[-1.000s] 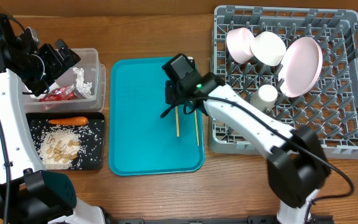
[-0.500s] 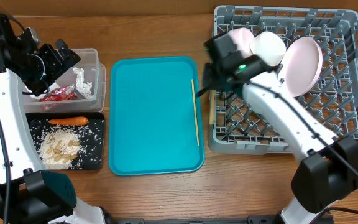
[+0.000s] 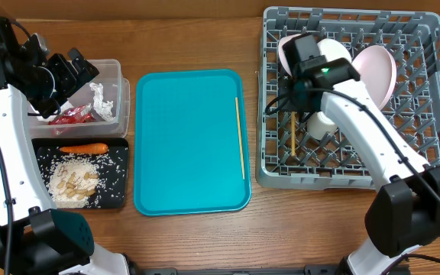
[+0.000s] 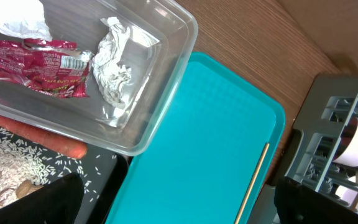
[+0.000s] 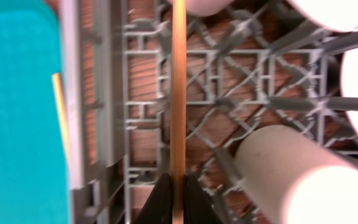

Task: Sort waste into correct bins and load items into the dishwasher
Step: 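Lift the chopstick and carry it into the rack with the right gripper, then release the chopstick in the rack and move the right gripper to the tray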

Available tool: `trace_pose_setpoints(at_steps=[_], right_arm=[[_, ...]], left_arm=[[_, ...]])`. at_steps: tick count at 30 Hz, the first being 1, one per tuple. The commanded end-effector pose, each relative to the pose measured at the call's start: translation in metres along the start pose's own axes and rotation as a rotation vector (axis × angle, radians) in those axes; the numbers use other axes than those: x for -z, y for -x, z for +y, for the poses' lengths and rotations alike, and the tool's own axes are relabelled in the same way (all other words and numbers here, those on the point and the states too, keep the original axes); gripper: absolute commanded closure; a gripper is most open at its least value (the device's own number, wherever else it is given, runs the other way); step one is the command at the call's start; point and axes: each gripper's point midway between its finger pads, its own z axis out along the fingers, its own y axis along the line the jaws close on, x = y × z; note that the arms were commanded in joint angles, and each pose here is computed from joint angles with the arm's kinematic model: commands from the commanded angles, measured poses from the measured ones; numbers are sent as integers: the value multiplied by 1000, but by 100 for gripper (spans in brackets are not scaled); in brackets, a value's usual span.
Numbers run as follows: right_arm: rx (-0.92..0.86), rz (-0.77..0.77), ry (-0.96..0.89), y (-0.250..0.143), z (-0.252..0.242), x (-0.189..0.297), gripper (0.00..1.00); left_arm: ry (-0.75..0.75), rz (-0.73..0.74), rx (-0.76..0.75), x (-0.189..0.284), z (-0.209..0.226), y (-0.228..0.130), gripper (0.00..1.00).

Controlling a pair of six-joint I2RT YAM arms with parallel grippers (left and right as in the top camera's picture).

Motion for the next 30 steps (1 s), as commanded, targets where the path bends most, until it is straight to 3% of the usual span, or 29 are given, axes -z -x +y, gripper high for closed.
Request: trace_pose_setpoints(at_steps=[1, 30], right_arm=[[-11, -38, -13, 8, -14, 11, 96], [-12, 31, 12, -14, -14, -12, 96]], left_arm=[[-7, -39, -3, 13, -6, 5, 0], [-7, -39, -3, 13, -6, 5, 0]])
